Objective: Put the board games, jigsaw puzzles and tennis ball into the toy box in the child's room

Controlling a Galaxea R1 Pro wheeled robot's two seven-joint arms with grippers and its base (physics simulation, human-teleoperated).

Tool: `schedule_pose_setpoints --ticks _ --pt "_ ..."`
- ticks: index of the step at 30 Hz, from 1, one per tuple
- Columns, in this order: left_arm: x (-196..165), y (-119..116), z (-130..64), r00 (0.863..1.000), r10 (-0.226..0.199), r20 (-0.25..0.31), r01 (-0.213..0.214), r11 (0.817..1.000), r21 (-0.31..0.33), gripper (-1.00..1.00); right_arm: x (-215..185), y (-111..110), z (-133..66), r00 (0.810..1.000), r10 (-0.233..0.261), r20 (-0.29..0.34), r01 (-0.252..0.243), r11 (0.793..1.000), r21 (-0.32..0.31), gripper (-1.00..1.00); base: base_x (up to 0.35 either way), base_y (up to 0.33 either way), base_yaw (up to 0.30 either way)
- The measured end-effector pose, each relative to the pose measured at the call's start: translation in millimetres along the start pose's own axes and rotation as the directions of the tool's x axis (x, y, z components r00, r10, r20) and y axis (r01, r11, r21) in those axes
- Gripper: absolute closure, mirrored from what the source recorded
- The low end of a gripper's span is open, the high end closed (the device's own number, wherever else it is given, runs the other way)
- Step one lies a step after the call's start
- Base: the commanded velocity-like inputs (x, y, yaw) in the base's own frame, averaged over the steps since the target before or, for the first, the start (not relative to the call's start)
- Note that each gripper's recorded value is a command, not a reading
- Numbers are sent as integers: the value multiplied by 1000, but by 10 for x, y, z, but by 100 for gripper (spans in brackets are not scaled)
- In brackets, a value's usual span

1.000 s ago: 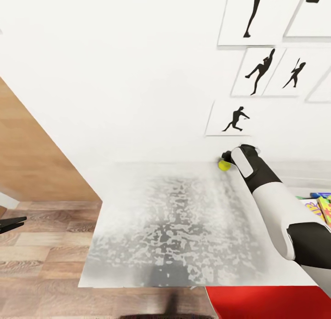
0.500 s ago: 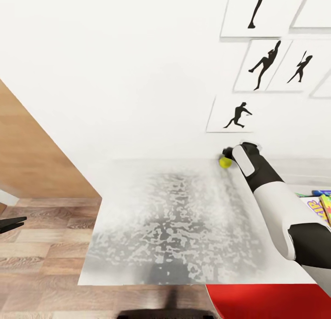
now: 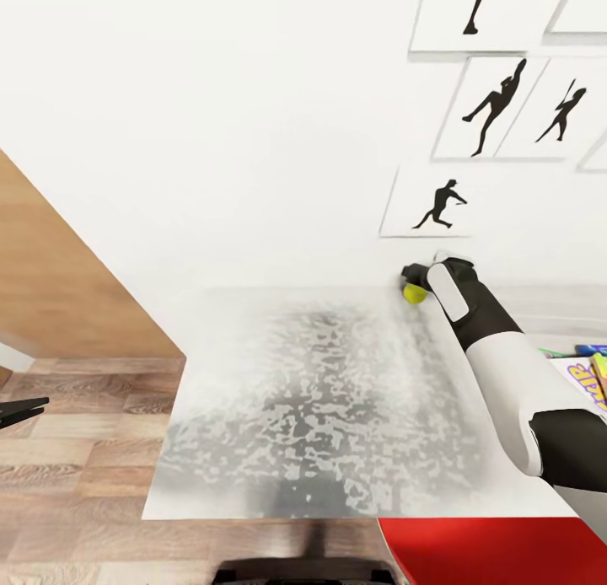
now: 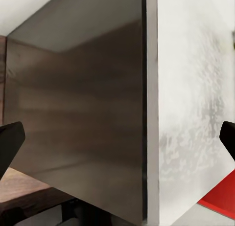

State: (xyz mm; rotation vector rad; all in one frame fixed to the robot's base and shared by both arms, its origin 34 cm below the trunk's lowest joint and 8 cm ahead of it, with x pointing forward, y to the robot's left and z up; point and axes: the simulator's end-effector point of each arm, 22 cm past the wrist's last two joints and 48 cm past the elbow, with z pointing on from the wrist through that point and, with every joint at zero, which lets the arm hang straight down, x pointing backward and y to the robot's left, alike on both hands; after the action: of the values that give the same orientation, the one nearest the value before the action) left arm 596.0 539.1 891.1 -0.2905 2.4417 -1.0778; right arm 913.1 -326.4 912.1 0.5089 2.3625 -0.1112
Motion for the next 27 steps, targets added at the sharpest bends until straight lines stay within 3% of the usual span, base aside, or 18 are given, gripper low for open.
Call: schedule_pose_setpoints --ticks 17,27 --pt "12 17 11 1000 -3 -3 3 1000 -2 -100 33 28 28 1000 -1 -8 1 1000 -18 -100 0 0 0" --pt "13 18 11 1000 -3 -3 3 1000 -2 -100 -43 -182 51 1000 -1 1 1 1000 10 -100 0 0 0"
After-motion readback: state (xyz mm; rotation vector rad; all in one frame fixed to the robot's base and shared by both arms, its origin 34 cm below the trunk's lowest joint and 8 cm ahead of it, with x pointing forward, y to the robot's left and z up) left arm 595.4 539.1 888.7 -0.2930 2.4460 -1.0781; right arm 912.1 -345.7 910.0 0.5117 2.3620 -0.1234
